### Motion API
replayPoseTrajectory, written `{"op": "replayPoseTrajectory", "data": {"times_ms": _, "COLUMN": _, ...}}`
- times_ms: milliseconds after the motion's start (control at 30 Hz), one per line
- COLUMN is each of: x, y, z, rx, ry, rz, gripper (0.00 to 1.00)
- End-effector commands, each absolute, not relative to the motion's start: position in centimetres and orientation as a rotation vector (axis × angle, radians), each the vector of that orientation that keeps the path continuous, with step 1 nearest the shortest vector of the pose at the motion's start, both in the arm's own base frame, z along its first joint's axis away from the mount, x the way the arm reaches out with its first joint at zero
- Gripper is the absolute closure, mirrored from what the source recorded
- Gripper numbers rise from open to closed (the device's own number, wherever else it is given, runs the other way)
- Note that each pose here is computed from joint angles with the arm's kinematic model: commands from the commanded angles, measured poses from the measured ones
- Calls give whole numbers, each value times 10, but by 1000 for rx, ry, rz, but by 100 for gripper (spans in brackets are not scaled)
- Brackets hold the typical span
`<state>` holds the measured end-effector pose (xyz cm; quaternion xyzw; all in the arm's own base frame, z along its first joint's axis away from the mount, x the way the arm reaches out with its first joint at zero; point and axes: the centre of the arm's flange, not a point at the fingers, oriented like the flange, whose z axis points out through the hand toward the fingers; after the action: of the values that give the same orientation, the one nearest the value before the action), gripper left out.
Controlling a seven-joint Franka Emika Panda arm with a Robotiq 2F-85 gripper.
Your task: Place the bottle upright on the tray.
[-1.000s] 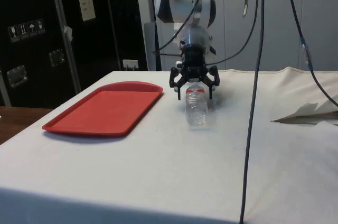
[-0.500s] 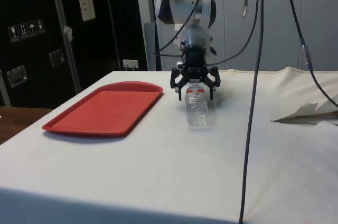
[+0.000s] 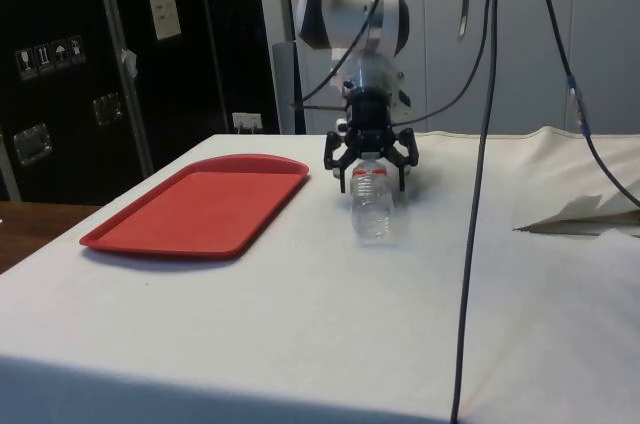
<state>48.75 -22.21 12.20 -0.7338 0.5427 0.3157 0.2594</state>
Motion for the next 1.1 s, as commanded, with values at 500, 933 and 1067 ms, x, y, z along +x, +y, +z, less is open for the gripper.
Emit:
{"op": "replayPoseTrajectory", "data": {"times_ms": 500, "x": 491, "y": -226, "z": 117, "rx": -1995, "ry": 1472, "rz": 852, "gripper": 30}}
{"op": "replayPoseTrajectory", "data": {"times_ms": 933, "x": 492, "y": -227, "z": 118, "rx": -1990, "ry": 1466, "rz": 860, "gripper": 97}}
{"op": "replayPoseTrajectory", "data": {"times_ms": 1067, "x": 492, "y": -227, "z": 121, "rx": -1991, "ry": 1464, "rz": 862, "gripper": 100}}
